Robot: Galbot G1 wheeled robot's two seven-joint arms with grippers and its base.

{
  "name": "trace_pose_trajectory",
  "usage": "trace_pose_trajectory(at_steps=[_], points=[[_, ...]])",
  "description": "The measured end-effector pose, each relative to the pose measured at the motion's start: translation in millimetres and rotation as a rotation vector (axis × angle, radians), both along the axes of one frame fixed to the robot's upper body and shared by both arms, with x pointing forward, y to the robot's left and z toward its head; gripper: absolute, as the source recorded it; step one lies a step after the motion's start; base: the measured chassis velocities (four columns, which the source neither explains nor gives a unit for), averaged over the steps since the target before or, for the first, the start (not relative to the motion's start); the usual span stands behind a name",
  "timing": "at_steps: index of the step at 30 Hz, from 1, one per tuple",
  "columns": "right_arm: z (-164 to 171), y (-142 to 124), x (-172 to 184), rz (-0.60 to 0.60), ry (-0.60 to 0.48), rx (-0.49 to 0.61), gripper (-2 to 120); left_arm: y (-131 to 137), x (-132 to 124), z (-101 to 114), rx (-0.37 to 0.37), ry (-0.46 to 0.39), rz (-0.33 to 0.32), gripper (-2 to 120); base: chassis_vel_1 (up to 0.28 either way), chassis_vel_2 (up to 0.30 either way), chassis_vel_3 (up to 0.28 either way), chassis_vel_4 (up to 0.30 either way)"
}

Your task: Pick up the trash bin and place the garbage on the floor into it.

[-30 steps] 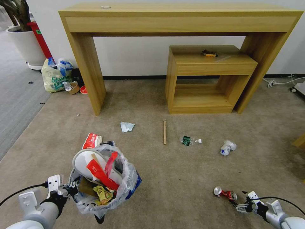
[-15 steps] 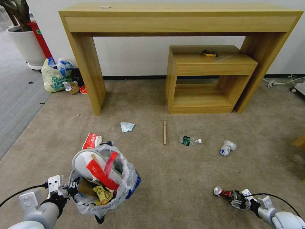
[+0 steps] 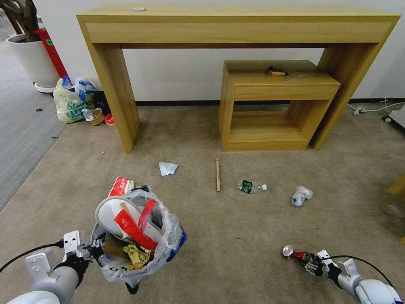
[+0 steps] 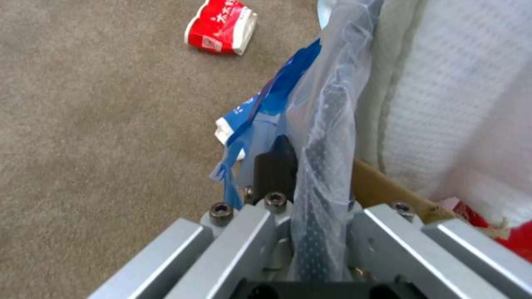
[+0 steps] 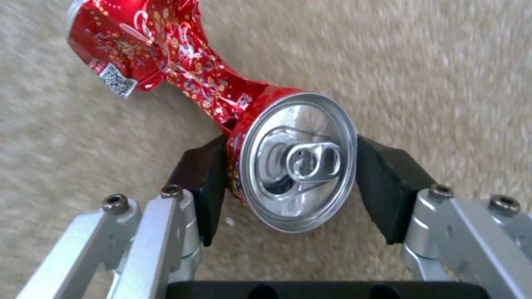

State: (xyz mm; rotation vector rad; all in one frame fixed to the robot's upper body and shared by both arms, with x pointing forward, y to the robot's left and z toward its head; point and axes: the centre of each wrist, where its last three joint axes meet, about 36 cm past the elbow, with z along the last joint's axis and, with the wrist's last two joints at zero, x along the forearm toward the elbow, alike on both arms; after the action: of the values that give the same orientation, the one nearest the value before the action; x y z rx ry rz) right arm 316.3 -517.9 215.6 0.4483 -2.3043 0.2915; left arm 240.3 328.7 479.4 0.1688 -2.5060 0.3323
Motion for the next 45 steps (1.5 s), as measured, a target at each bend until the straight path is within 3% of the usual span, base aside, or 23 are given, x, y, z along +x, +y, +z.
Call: trace_pose_trajectory(at_steps=[10,16,19,20,23,24,25,28,29,32,33,37,45], points=[[63,10,30,0.046,-0.219,0.012,51,-1,2,1,0.001,-0.003,-0.014,0,0.0,0.0,0.0,0.0],[118,34,67,0.095,-0.352,0.06,51,-4,6,-2,0.007,0.002,-0.019,0,0.0,0.0,0.0,0.0],[178,83,103,0.158,-0.472,0.149,51,-11,13,-3,0.022,0.004,-0.029,0,0.0,0.0,0.0,0.0],[178,83,103,0.158,-0.472,0.149,51,-11,13,-3,0.022,0.004,-0.029,0,0.0,0.0,0.0,0.0],[232,145,124,0.279,-0.549,0.232,51,-19,22,-3,0.032,-0.002,-0.038,0,0.0,0.0,0.0,0.0],[244,161,127,0.315,-0.56,0.254,51,-21,24,-4,0.035,-0.001,-0.041,0,0.0,0.0,0.0,0.0],[244,161,127,0.315,-0.56,0.254,51,-21,24,-4,0.035,-0.001,-0.041,0,0.0,0.0,0.0,0.0],[273,210,132,0.437,-0.546,0.312,51,-28,30,-7,0.04,0.006,-0.062,0,0.0,0.0,0.0,0.0],[273,210,132,0.437,-0.546,0.312,51,-28,30,-7,0.04,0.006,-0.062,0,0.0,0.0,0.0,0.0],[292,263,132,0.59,-0.501,0.367,51,-36,35,-12,0.042,0.017,-0.083,0,0.0,0.0,0.0,0.0],[292,263,132,0.59,-0.501,0.367,51,-36,35,-12,0.042,0.017,-0.083,0,0.0,0.0,0.0,0.0],[298,319,134,0.751,-0.443,0.38,51,-44,38,-16,0.037,0.025,-0.104,0,0.0,0.0,0.0,0.0],[286,363,129,0.862,-0.365,0.366,51,-44,40,-18,0.038,0.028,-0.105,0,0.0,0.0,0.0,0.0]])
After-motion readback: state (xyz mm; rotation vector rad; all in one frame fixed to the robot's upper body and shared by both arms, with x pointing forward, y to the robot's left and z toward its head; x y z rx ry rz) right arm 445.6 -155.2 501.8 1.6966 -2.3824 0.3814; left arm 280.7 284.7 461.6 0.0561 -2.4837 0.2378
